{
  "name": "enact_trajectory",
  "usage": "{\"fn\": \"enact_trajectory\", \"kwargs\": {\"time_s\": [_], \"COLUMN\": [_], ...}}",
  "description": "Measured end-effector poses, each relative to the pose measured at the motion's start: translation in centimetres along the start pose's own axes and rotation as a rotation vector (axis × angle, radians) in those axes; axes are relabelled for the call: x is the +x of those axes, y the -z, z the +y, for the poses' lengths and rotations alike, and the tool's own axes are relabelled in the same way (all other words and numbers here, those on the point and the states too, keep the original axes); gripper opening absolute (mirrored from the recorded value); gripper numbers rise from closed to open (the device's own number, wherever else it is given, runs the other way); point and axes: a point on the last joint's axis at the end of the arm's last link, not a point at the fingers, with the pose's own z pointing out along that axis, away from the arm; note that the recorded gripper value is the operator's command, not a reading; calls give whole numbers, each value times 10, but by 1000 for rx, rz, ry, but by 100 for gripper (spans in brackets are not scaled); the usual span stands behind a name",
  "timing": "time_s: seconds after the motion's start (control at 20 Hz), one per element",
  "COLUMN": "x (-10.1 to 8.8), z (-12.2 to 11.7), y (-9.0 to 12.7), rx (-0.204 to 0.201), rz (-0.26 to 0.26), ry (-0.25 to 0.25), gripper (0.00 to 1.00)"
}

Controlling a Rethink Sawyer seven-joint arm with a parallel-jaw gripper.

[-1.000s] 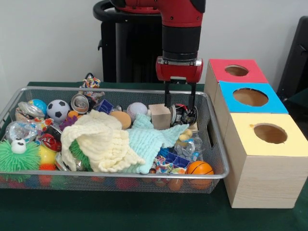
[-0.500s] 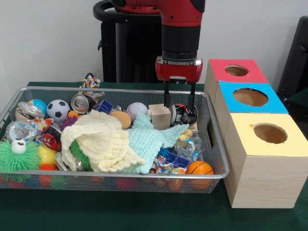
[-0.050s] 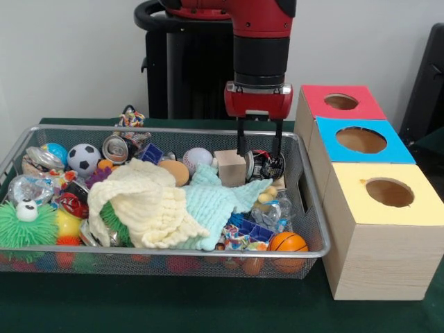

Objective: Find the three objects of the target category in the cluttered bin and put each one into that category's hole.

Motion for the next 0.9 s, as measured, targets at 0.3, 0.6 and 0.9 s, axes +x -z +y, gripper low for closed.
{"fn": "enact_trajectory", "kwargs": {"time_s": [0.3,0.6,0.9], "x": [-5,7,32], "z": [4,-1,-10], "y": [-14,-35,-53], "rx": [-20,-45,-41], "rz": [-146,-226,-179], "ry": [41,69,89], "gripper": [100,100,100]}}
